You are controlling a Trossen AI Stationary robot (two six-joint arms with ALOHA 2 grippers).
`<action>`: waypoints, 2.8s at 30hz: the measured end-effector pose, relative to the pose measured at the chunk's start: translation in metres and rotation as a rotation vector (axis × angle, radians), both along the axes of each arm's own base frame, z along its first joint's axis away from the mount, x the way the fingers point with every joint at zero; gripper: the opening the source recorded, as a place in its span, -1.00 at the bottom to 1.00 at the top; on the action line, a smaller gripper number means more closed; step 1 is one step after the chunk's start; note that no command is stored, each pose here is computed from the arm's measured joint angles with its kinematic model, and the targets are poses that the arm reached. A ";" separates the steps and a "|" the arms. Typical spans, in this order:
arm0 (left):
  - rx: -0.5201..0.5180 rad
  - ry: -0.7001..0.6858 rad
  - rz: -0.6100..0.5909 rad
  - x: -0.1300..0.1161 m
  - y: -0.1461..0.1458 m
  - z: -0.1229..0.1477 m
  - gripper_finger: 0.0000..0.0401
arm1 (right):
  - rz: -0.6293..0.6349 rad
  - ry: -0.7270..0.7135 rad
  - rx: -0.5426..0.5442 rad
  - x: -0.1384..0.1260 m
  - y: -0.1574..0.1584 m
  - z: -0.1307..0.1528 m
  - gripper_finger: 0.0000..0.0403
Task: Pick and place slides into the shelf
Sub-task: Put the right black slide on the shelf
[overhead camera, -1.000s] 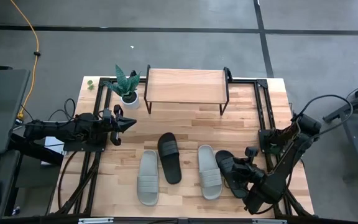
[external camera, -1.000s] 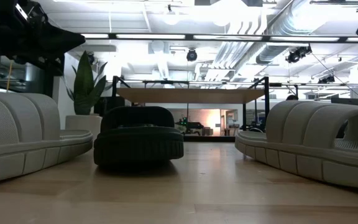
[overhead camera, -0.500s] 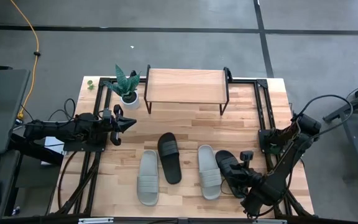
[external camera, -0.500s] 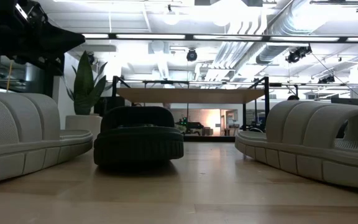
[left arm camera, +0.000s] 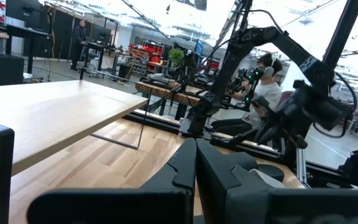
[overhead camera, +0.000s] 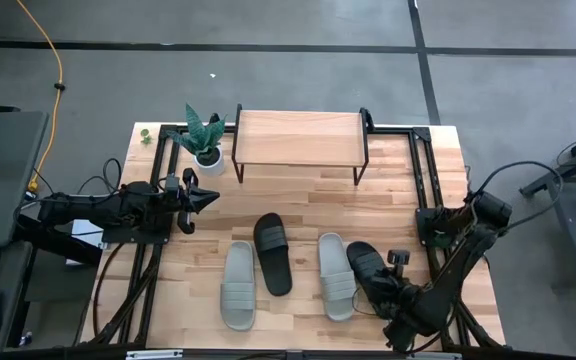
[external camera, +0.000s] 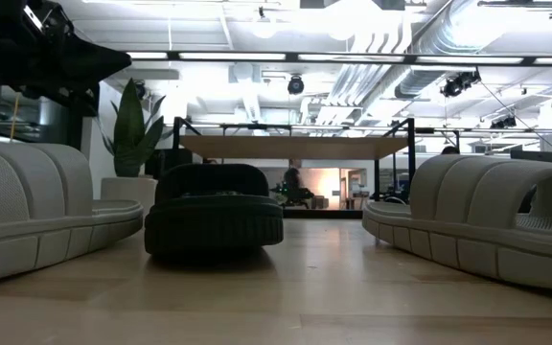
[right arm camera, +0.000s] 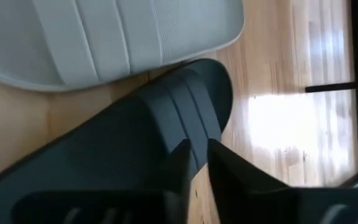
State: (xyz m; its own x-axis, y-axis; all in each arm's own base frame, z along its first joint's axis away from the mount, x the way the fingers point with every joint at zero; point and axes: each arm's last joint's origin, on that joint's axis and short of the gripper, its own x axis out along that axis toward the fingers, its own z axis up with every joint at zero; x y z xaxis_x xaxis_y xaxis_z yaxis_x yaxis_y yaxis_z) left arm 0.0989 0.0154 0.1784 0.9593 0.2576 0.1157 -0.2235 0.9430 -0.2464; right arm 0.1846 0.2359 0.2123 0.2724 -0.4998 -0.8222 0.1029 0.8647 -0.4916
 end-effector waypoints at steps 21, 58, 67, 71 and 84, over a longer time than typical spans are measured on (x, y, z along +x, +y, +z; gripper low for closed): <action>-0.005 0.039 0.000 0.000 0.000 -0.004 -1.00 | -0.032 -0.037 0.057 0.008 0.011 -0.016 0.15; -0.005 0.039 0.000 0.000 0.000 -0.004 -1.00 | -0.084 -0.039 -0.217 0.011 0.010 -0.059 0.14; -0.005 0.039 0.000 0.000 0.000 -0.004 -1.00 | -0.070 -0.091 -0.239 0.013 0.010 -0.058 -0.08; -0.005 0.039 0.000 0.000 0.000 -0.004 -1.00 | -0.070 -0.092 -0.238 0.013 0.010 -0.058 -0.21; -0.005 0.039 0.000 0.000 0.000 -0.004 -1.00 | -0.077 -0.085 -0.225 0.013 0.010 -0.058 -0.94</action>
